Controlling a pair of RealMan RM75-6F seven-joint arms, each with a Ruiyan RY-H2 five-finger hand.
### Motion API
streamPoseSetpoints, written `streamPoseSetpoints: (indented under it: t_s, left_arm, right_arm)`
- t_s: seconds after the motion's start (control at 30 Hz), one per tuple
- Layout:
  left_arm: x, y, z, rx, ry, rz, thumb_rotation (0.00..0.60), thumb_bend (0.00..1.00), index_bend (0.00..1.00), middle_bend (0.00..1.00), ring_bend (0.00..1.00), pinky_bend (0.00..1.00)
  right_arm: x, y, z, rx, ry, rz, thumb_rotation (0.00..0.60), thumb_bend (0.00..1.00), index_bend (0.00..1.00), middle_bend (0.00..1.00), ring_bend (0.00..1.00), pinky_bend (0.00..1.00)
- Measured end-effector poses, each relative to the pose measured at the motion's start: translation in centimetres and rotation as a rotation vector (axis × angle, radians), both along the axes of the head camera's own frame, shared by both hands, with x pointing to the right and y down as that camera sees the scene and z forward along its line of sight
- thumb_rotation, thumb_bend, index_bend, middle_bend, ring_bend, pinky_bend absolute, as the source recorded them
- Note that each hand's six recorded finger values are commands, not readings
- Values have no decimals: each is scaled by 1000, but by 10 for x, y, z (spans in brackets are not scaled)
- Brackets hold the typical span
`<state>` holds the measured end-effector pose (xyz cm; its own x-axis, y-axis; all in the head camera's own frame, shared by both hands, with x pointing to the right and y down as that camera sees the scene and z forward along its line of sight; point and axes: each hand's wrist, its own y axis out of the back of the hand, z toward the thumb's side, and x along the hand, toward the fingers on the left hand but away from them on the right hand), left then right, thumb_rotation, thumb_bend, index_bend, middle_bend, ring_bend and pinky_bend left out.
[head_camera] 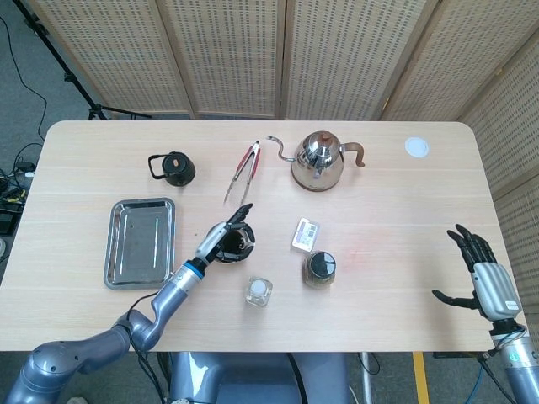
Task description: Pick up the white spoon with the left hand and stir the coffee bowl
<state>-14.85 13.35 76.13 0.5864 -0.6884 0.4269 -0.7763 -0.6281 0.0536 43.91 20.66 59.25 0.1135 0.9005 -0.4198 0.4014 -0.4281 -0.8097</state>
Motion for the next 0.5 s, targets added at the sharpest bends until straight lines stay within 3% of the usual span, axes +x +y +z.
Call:
streamPoseSetpoints:
  t_s: [0.5]
  left_arm:
    - [-19,12,-3,-53,53,-41,600,485,664,0,0,0]
  right_arm:
    - [-5,3,-1,3,0,-17,600,0,0,0,0,0]
